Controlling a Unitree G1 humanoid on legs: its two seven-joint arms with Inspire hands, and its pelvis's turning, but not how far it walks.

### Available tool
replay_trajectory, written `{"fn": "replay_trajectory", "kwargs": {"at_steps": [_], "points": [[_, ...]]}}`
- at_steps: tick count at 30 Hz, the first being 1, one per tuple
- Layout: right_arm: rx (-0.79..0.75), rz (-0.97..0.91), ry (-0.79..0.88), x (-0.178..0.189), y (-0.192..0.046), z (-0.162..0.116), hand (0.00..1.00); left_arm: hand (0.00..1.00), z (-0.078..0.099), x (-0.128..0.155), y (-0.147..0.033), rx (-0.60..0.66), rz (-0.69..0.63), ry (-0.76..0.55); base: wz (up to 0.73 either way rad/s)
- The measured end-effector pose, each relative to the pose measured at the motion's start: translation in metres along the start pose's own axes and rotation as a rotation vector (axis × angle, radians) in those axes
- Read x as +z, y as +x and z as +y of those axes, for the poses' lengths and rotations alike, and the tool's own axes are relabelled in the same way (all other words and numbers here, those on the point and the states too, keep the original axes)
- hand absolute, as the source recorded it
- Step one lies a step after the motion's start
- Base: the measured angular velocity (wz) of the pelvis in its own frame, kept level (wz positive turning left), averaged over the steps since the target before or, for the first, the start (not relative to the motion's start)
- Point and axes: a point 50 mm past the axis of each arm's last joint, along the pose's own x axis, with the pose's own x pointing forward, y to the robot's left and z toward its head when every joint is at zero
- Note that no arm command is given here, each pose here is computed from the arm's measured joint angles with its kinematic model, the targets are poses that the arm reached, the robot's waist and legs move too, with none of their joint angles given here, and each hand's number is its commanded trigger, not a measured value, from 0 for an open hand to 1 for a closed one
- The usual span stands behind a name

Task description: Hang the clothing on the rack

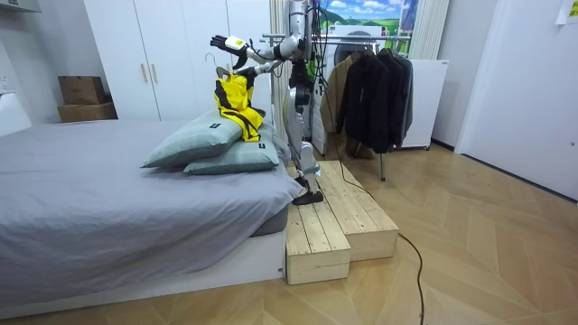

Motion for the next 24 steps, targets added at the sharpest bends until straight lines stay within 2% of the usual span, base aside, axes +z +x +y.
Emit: {"fn": "replay_trajectory", "kwargs": {"at_steps": [5,14,20,24], "points": [[-0.063,0.039,0.031,-0.009,0.004,-0.015,1.0,0.0,0.011,-0.002,0.001,0.019,-0.029,0.017,0.0],[-0.155,0.068,0.03,-0.027,0.004,-0.034,1.0,0.0,0.023,-0.017,0.005,0.066,0.031,0.025,0.0],[-0.272,0.094,0.052,-0.034,-0.002,-0.047,1.0,0.0,0.032,-0.032,0.006,0.132,0.152,-0.082,0.0],[-0.367,0.119,0.05,-0.044,-0.012,-0.057,1.0,0.0,0.044,-0.056,-0.007,0.21,0.3,-0.129,0.0]]}}
